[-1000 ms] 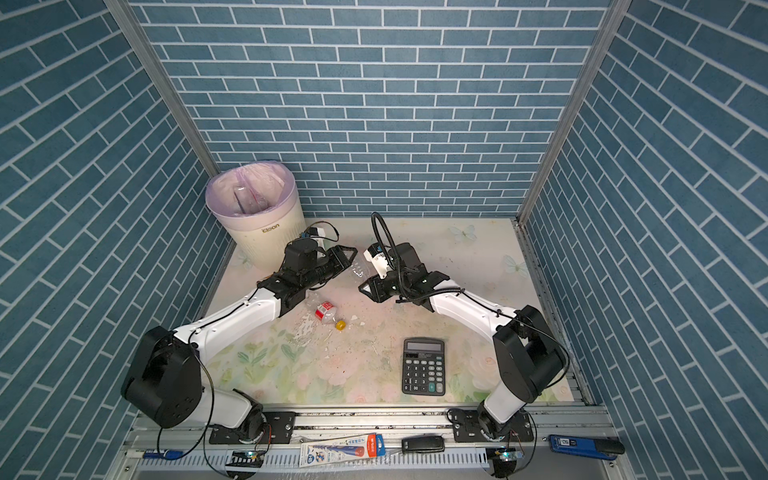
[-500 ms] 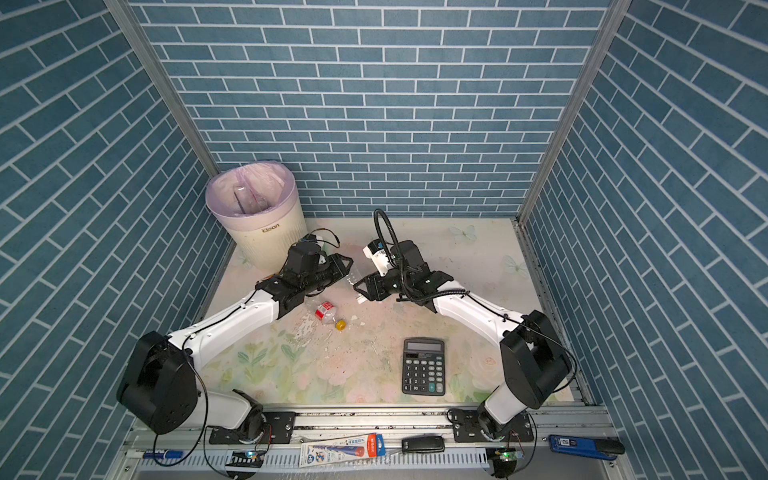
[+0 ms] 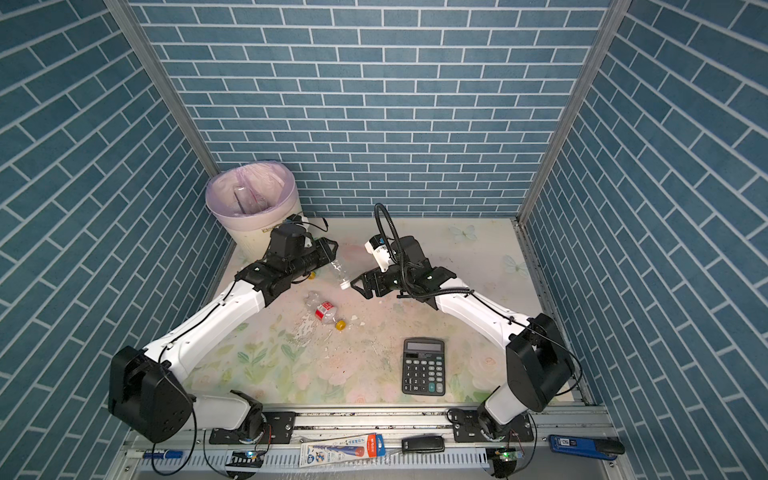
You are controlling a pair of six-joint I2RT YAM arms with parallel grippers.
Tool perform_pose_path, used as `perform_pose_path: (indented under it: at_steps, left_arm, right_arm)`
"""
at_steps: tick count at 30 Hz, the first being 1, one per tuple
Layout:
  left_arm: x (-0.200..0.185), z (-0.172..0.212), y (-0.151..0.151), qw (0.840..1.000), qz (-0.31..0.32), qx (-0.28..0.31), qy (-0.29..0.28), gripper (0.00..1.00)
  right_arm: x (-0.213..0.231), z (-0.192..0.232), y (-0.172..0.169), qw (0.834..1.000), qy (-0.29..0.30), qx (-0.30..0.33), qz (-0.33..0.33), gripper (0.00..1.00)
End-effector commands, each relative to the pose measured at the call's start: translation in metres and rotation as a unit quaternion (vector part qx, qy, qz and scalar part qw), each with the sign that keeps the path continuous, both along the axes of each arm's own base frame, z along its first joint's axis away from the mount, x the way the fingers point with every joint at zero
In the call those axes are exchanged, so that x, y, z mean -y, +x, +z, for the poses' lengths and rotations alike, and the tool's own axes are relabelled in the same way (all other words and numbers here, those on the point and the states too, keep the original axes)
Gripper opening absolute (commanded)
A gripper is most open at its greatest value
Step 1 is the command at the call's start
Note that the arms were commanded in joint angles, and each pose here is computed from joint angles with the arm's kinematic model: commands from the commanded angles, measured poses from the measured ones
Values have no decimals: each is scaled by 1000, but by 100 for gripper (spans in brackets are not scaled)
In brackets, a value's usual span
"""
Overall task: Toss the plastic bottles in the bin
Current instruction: 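Carry the white-cap bottle to the bin with left gripper while right arm draws back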
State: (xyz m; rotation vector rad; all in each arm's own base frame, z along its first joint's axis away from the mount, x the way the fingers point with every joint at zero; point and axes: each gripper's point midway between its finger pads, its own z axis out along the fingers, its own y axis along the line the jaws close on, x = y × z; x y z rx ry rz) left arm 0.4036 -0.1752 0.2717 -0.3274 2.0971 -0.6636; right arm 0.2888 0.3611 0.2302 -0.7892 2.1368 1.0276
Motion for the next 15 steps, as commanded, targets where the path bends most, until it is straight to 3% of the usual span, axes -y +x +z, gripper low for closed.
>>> perform_pose_path:
  at_steps: [1,8,15]
  left_arm:
    - [-21,33,16,999,21,39,32,49]
    - [-59,128,35,983,67,150,85,48]
    - [-99,212,44,945,131,263,147,45]
  right_arm:
    - [-3,48,7,999,13,51,0,93]
    - [-27,94,30,994,42,103,14,99]
    - [-57,158,40,979,103,165,65,99]
